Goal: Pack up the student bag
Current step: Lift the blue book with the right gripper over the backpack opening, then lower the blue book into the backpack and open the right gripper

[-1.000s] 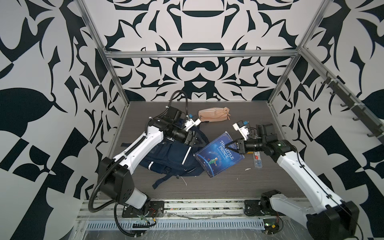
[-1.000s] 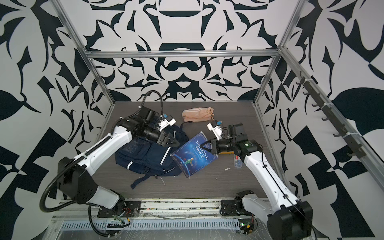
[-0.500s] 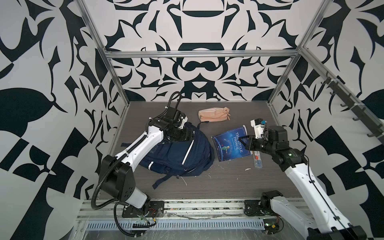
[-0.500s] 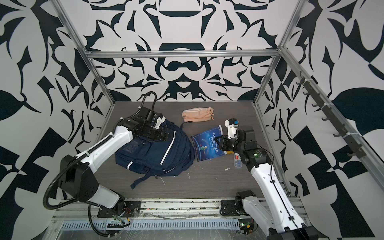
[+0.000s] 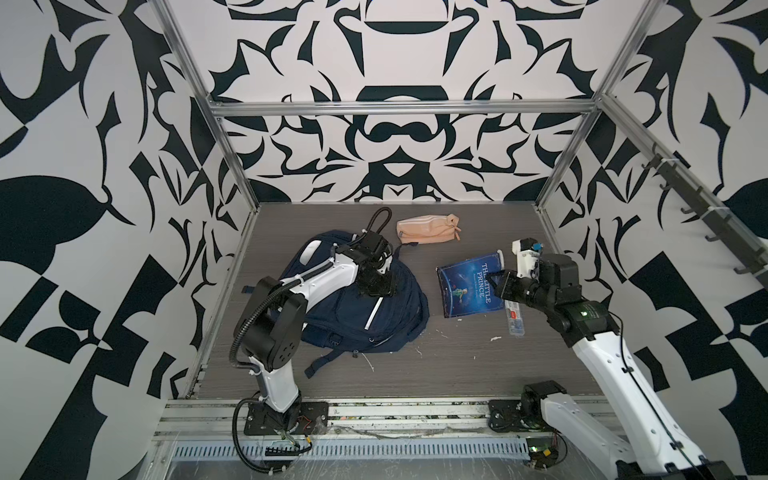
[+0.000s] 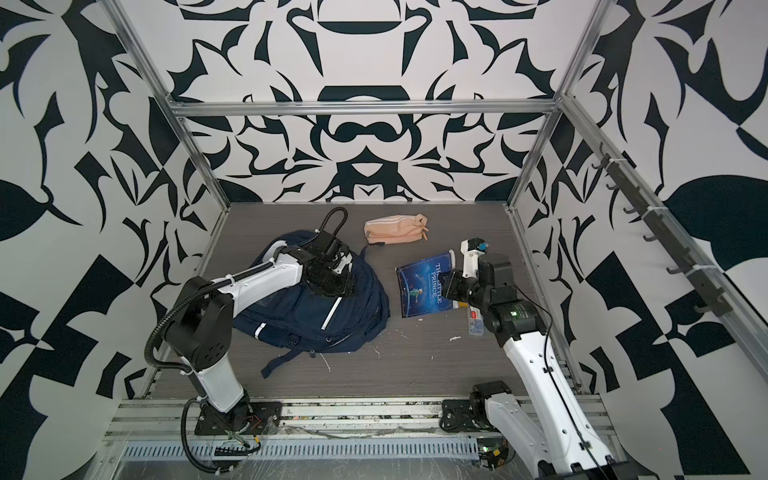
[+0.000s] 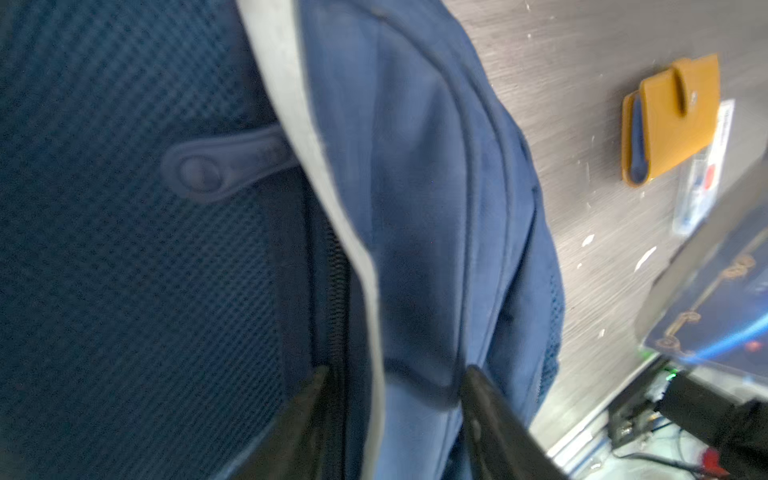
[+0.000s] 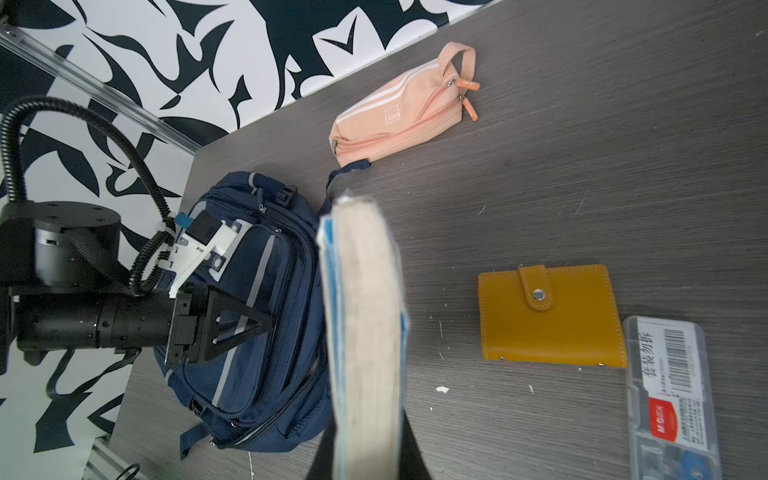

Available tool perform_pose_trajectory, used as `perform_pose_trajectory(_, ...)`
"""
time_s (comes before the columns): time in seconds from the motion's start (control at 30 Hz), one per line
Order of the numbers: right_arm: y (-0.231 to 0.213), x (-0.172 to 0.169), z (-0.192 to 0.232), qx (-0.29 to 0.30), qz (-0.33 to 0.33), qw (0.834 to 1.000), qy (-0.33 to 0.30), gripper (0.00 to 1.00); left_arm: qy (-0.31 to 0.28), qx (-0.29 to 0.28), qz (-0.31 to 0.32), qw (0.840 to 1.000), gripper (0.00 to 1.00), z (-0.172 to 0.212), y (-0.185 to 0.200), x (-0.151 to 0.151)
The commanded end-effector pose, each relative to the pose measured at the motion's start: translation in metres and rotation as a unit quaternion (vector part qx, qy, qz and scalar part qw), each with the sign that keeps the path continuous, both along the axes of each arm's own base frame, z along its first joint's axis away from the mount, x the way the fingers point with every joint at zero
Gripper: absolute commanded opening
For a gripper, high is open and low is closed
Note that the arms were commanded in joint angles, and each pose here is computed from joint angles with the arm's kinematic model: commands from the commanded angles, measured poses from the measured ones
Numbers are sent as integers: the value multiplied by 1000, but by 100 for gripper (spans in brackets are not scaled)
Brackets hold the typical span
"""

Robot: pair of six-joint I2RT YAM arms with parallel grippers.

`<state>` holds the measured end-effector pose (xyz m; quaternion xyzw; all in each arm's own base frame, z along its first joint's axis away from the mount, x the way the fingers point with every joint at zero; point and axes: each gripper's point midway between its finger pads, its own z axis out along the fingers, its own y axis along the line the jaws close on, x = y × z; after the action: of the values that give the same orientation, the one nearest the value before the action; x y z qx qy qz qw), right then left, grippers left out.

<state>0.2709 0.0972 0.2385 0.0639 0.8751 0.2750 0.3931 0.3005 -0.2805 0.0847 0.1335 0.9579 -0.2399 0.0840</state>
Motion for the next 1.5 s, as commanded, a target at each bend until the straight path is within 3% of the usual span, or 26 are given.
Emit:
perform_pose_trajectory(0.0,-4,3,23,13,-18,999,-45,0,-2,-19,-7,1000,34,-2,-10,-1)
perform_pose_trajectory(0.1,-7,0,21,12,-26,999,-44,0,-15,-42,-10,999,12,12,-14,0)
perform_pose_trajectory(0.13,-8,-1,21,12,-28,999,-43,0,-21,-53,-12,998,0,20,-17,0)
perform_pose_trajectory(0.43,-8,-4,15,35,-41,998,-40,0,-96,-175,-17,980,0,124,-15,4)
perform_pose_trajectory(0.67,5,6,20,88,-32,995,-37,0,-138,-290,-18,947,0,203,4,2)
perform_pose_trajectory(0.87,18,15,45,124,-26,990,-53,0,-172,-383,-25,907,0,254,13,-5)
perform_pose_trajectory(1.0,33,19,42,148,-21,988,-34,0,-175,-415,-34,892,0,272,10,-7)
perform_pose_trajectory(1.27,82,29,47,202,-22,979,-29,0,-172,-437,-27,882,0,275,7,-5)
perform_pose_trajectory(1.47,124,44,16,213,-43,976,-6,0,-169,-441,-22,881,0,270,4,-7)
